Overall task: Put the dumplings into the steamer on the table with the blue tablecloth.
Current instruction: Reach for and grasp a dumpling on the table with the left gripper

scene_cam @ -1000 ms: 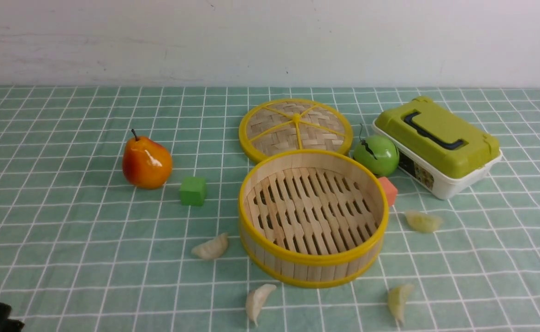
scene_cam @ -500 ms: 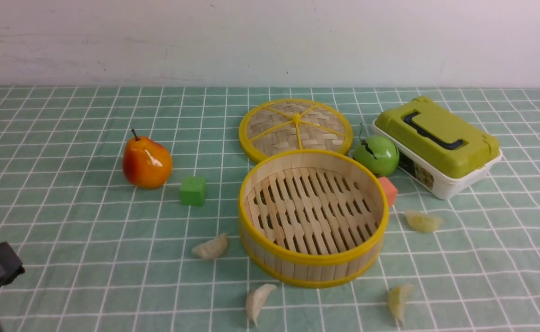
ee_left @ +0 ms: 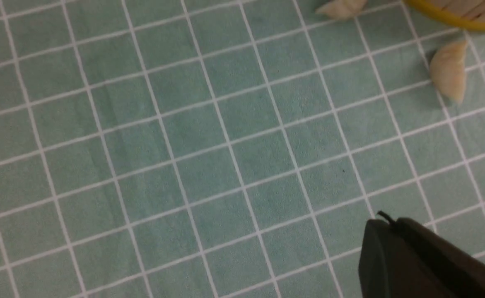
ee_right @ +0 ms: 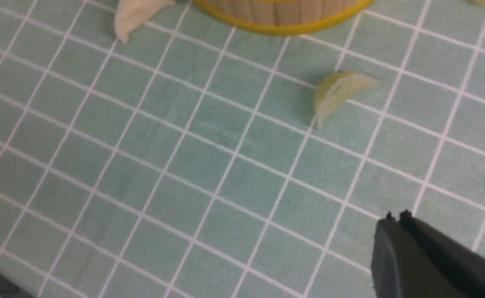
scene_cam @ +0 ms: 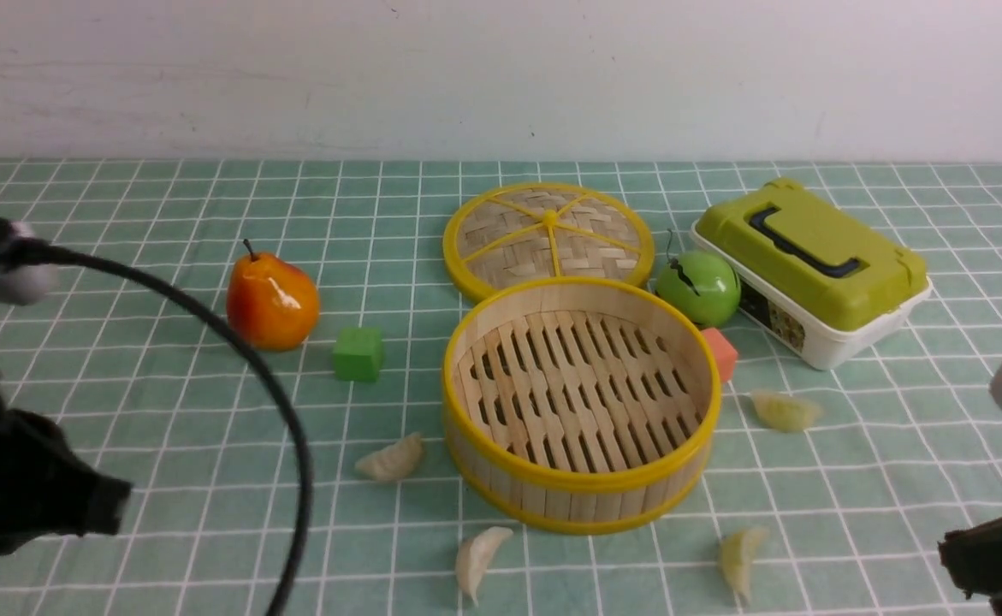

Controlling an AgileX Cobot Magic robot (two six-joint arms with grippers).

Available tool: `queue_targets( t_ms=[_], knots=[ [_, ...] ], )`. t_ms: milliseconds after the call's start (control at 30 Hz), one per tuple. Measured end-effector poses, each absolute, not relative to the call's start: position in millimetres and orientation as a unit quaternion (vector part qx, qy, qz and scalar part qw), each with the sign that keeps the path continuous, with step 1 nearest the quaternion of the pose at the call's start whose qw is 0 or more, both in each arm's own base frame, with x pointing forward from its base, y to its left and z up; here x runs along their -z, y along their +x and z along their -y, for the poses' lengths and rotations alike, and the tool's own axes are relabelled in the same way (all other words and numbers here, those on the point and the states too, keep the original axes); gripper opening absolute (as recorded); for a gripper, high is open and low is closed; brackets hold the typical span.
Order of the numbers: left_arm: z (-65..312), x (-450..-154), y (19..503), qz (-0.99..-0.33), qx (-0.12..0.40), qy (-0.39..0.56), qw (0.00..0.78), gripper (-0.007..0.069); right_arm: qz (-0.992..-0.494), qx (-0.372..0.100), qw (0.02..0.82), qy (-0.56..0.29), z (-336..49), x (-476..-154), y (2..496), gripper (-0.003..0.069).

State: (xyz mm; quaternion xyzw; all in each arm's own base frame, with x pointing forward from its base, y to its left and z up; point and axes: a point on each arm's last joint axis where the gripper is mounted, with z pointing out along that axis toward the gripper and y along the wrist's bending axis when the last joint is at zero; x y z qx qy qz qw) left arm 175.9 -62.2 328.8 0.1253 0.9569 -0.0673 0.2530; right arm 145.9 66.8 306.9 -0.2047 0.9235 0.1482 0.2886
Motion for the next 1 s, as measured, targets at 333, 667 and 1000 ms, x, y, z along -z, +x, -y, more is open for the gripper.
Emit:
queue_targets(
  t_ms=[333, 667, 1000],
  knots=[
    [131, -295, 272, -0.954, 0.034, 0.251, 0.159, 0.0407, -0.921, -0.147, 0.287, -0.218, -69, -307, 146, -0.0011],
    [162, -228, 334, -0.908, 0.008, 0.374, 0.189, 0.0529, -0.923, -0.148, 0.281, -0.219, -69, -307, 145, -0.0007],
    [176, -175, 356, -0.896, 0.018, 0.4, 0.19, 0.0433, -0.924, -0.148, 0.276, -0.22, -69, -306, 144, -0.0001]
  ],
)
